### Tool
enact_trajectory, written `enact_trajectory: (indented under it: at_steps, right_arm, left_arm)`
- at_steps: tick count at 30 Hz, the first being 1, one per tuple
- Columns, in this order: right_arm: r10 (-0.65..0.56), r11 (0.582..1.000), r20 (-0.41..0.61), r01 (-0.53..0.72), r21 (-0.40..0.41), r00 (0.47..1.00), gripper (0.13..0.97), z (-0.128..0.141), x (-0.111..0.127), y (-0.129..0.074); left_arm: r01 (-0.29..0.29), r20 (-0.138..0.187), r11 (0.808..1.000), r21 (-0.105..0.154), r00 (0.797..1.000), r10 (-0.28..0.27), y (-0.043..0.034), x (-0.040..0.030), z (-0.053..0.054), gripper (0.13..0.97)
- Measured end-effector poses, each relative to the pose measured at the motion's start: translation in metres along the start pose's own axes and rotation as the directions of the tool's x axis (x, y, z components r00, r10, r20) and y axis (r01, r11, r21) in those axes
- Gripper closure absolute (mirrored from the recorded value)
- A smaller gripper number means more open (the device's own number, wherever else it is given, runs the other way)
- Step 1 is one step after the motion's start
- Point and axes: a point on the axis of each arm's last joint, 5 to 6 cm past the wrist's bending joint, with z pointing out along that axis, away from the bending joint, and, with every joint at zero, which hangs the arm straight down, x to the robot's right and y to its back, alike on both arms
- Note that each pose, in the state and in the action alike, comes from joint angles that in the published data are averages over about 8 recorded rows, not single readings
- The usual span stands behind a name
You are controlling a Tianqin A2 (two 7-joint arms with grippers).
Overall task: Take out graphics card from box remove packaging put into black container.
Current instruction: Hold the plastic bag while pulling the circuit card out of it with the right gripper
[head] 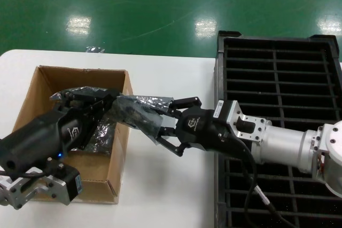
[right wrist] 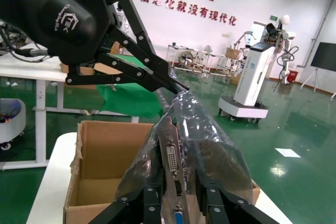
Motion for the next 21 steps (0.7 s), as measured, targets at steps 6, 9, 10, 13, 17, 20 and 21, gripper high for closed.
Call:
enact_trajectory:
  at_steps: [6, 9, 10, 13, 17, 20, 21]
  right_arm:
    - [0.012, 1.0, -0.01, -0.012, 0.004, 1.0, 0.824, 0.006, 0.0, 0.002]
    - [0.018, 1.0, -0.016, -0.018, 0.005, 1.0, 0.844, 0.009, -0.001, 0.003]
    - [0.02, 1.0, -0.018, -0.02, 0.005, 1.0, 0.854, 0.01, -0.001, 0.003]
    - [0.025, 1.0, -0.026, -0.025, 0.005, 0.999, 0.883, 0.013, -0.001, 0.005]
    - [0.029, 1.0, -0.037, -0.029, 0.006, 0.999, 0.903, 0.014, -0.001, 0.006]
    - [0.028, 1.0, -0.042, -0.028, 0.009, 0.999, 0.905, 0.013, -0.002, 0.004]
    - [0.027, 1.0, -0.042, -0.026, 0.011, 0.999, 0.906, 0.011, -0.002, 0.003]
  left_arm:
    - [0.0, 0.0, 1.0, 0.0, 1.0, 0.0, 0.0, 0.0, 0.0, 0.958]
    - [0.0, 0.0, 1.0, 0.0, 1.0, 0.0, 0.0, 0.0, 0.0, 0.958]
    - [0.0, 0.0, 1.0, 0.0, 1.0, 0.0, 0.0, 0.0, 0.0, 0.958]
    - [0.0, 0.0, 1.0, 0.0, 1.0, 0.0, 0.0, 0.0, 0.0, 0.958]
    - [0.0, 0.0, 1.0, 0.0, 1.0, 0.0, 0.0, 0.0, 0.0, 0.958]
    - [0.0, 0.0, 1.0, 0.0, 1.0, 0.0, 0.0, 0.0, 0.0, 0.958]
    - [0.0, 0.0, 1.0, 0.0, 1.0, 0.0, 0.0, 0.0, 0.0, 0.958]
